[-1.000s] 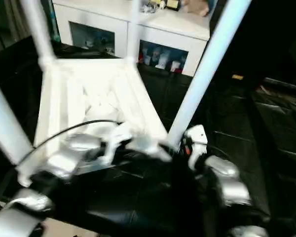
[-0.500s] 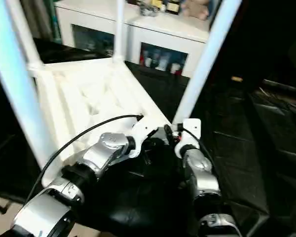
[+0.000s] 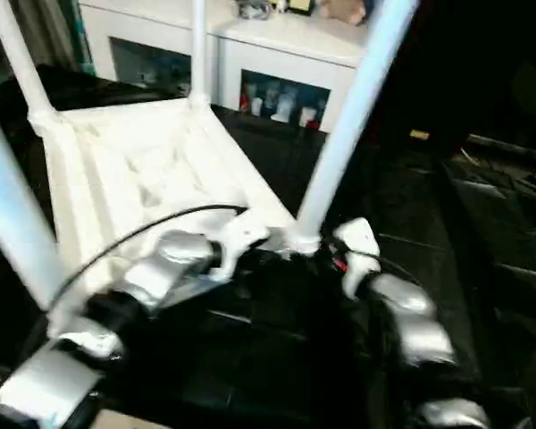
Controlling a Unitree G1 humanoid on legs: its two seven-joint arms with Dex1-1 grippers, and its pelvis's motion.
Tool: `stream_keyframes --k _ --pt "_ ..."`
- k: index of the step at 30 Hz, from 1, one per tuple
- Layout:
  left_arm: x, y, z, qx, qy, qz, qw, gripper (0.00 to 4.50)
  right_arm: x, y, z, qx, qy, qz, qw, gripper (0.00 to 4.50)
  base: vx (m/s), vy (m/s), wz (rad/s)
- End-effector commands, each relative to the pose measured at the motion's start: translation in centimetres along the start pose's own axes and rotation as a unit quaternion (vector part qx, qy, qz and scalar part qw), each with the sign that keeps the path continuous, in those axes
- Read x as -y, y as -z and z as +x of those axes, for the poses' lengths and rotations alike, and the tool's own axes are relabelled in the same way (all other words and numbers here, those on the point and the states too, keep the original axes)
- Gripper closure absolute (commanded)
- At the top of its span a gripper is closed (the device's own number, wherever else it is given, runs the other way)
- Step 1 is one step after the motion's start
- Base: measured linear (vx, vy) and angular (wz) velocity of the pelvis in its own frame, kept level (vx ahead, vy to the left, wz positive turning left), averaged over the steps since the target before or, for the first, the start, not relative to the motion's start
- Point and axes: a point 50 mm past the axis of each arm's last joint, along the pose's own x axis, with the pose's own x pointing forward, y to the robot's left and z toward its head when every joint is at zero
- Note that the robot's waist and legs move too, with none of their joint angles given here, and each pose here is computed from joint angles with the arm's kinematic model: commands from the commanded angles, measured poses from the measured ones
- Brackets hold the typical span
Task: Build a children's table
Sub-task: Rotate leg to tighten
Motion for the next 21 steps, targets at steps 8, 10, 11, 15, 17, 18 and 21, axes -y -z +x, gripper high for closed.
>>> stream_keyframes --k 8,10,11,15,17,18,21 --pt "0.6 0.0 -2.0 -0.032 0.006 -0.018 0.999 3.68 1.0 -1.6 -1.8 0.017 -0.023 -0.012 1.0 0.64 0.0 0.0 0.0" --pt "0.4 -0.7 -2.4 -0.029 -0.012 -0.006 0.999 3.57 0.9 -1.5 -1.8 0.014 -0.026 -0.015 0.999 0.64 0.0 0.0 0.0" --pt "0.1 -0.9 -2.6 -0.033 -0.031 0.003 0.999 3.33 0.8 -1.5 -1.8 0.013 -0.028 -0.015 0.999 0.64 0.0 0.0 0.0" --pt "-0.6 -0.5 -3.0 -0.059 -0.07 0.017 0.996 3.23 0.6 -1.5 -1.6 0.009 -0.034 -0.017 0.999 0.64 0.0 0.0 0.0" --pt "-0.8 -0.2 -3.1 -0.069 -0.081 0.02 0.994 2.91 0.6 -1.5 -1.4 0.008 -0.036 -0.02 0.999 0.64 0.0 0.0 0.0" --pt "-0.8 -0.2 -3.1 -0.068 -0.081 0.018 0.994 2.91 0.6 -1.6 -1.4 0.008 -0.036 -0.021 0.999 0.64 0.0 0.0 0.0" --pt "-0.6 -0.3 -3.1 -0.067 -0.083 0.016 0.994 2.71 0.6 -1.6 -1.4 0.007 -0.035 -0.022 0.999 0.64 0.0 0.0 0.0"
